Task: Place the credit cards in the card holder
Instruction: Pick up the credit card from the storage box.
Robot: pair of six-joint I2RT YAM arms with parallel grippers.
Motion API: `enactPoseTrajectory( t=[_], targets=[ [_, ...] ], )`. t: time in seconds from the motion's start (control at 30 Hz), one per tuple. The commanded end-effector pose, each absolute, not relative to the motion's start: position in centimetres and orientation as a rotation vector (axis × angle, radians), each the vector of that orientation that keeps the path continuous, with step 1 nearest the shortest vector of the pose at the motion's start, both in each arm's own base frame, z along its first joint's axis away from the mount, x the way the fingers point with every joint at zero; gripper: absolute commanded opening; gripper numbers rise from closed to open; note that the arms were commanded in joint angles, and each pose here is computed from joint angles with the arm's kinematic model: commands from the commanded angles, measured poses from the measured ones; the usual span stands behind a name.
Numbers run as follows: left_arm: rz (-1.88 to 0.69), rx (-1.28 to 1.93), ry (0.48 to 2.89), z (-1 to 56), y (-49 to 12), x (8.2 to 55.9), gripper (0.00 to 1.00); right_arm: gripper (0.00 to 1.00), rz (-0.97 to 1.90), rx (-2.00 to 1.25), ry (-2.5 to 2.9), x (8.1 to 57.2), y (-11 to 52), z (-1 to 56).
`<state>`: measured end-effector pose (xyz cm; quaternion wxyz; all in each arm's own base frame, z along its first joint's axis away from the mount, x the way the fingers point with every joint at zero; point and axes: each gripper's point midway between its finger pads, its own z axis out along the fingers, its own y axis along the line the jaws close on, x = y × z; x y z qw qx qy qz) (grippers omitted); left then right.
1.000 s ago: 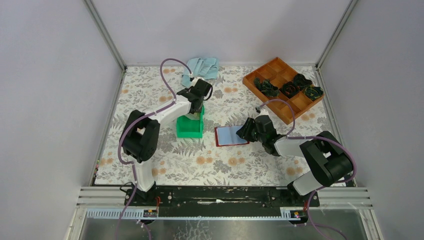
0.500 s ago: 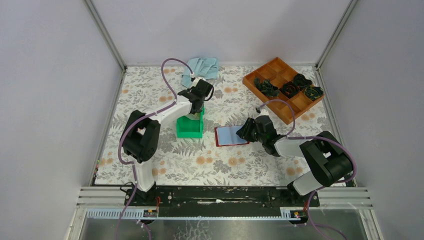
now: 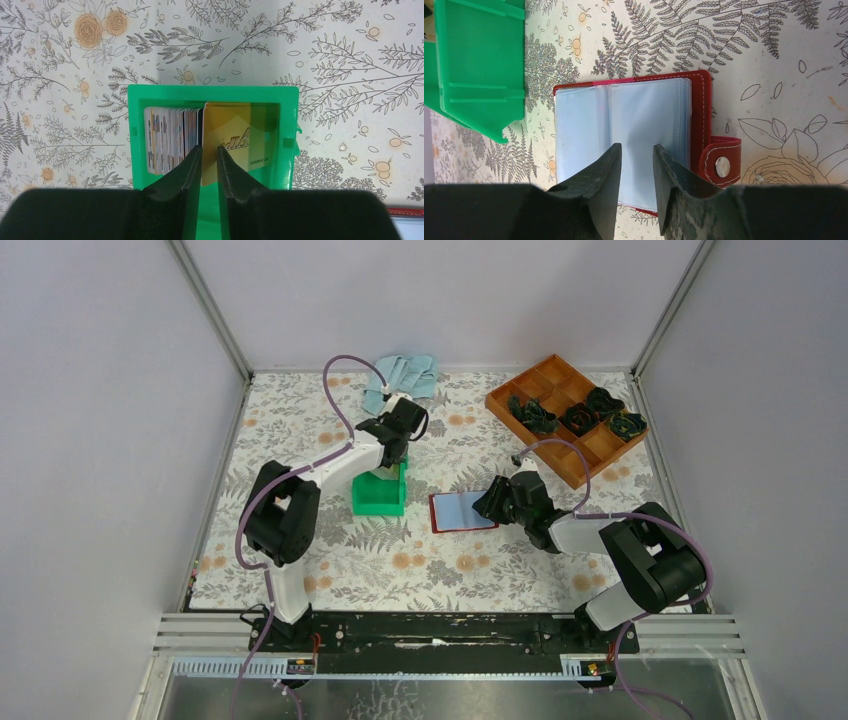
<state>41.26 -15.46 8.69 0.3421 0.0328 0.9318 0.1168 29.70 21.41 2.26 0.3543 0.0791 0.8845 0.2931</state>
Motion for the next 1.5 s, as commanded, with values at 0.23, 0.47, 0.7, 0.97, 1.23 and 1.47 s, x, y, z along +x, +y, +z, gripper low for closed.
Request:
enactPoseTrajectory(
  t=[0.23,0.47,0.7,0.97,1.23,1.47],
  targets=[
    [0.345,0.074,2.37,11.3,-14.7,41.7,0.2,0.37,0.769,0.192,2.262,30.3,21.8,2.9],
    [0.327,0.064,2.356,12.3,-14.8,41.8,0.19,0.37,0.771,0.191,2.26,30.3,21.8,3.1],
    [0.317,0.063,2.353,12.5,-14.9,41.7,0.18,0.37,0.769,0.193,2.262,30.3,21.8,2.9],
    [0.303,0.066,2.353,12.9,-15.2,41.3,0.05,0.37,0.765,0.193,2.262,30.1,21.7,2.8],
    [0.24,0.056,2.355,13.6,-15.5,40.5,0.0,0.37,0.768,0.192,2.256,30.1,21.6,3.2],
    [0.172,0.035,2.343,15.0,-15.8,39.7,0.0,0.37,0.766,0.18,2.261,30.0,21.6,3.3]
  ],
)
